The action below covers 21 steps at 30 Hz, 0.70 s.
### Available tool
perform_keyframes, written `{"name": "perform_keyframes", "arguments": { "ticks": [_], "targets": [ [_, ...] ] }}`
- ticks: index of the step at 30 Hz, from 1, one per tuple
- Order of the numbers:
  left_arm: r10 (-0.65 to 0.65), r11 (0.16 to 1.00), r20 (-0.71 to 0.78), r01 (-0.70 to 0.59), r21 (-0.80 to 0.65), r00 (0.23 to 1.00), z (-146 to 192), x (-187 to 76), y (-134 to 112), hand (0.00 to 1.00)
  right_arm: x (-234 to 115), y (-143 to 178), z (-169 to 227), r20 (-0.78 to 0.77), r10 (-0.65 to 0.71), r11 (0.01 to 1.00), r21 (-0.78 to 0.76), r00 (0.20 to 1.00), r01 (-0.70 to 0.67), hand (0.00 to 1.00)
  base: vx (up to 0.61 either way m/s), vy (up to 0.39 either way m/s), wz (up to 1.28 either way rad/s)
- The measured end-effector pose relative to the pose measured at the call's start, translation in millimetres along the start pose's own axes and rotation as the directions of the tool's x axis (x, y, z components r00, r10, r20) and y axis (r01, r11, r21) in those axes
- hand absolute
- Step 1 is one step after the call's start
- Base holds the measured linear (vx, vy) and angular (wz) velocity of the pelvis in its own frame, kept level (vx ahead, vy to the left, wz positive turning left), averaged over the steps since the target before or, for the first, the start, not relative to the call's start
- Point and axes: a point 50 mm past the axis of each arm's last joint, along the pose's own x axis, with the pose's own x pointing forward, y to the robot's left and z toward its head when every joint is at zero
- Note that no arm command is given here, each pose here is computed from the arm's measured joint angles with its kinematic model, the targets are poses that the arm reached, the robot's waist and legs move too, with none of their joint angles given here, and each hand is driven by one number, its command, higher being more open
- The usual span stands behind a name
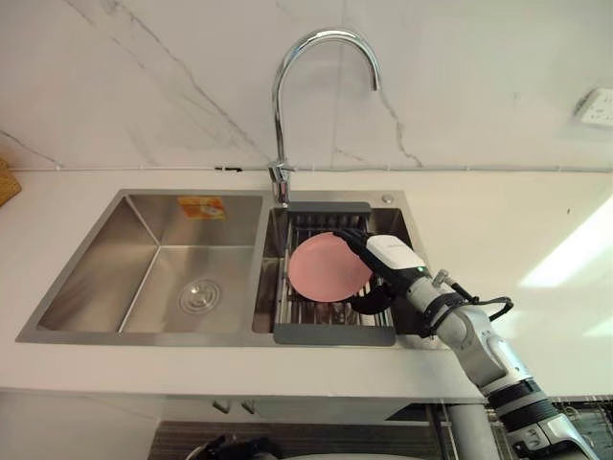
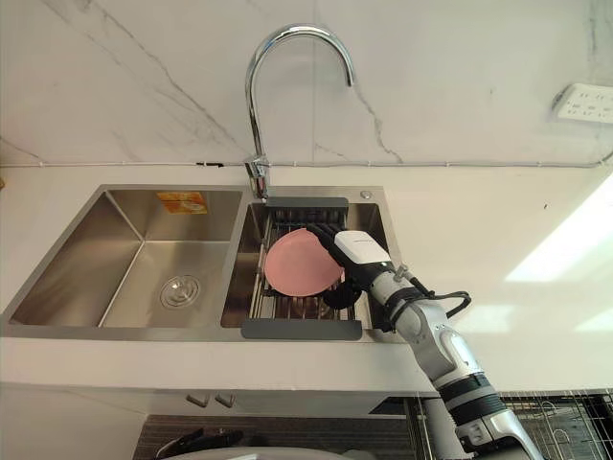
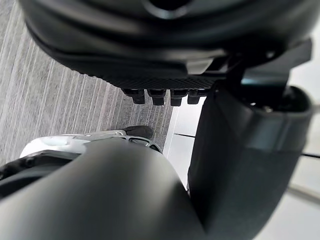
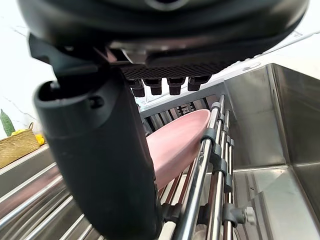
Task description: Walk over to the sink, pick up the cup, carry it to the dishwasher, place the cup inside the dishwasher, then close the dishwasher door
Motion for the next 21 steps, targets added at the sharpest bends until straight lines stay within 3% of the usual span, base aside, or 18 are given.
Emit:
{"name": "perform_keyframes", "arguments": {
  "ticks": [10, 21],
  "targets": [
    [-0.023, 0.989, -0.009, 0.021, -0.148, 1.000, -8.0, -1.7, 2.5, 1.00, 4.9, 10.1, -12.3, -0.064, -0.056, 0.998, -0.035, 0.996, 0.054, 1.00, 0.00, 0.005, 0.10],
    [-0.035, 0.986, -0.006, 0.033, -0.164, 0.999, -7.6, -2.2, 4.4, 1.00, 10.1, 16.2, -10.1, -0.060, -0.081, 0.997, -0.026, 0.995, 0.079, 1.00, 0.00, 0.002, 0.02]
  ]
}}
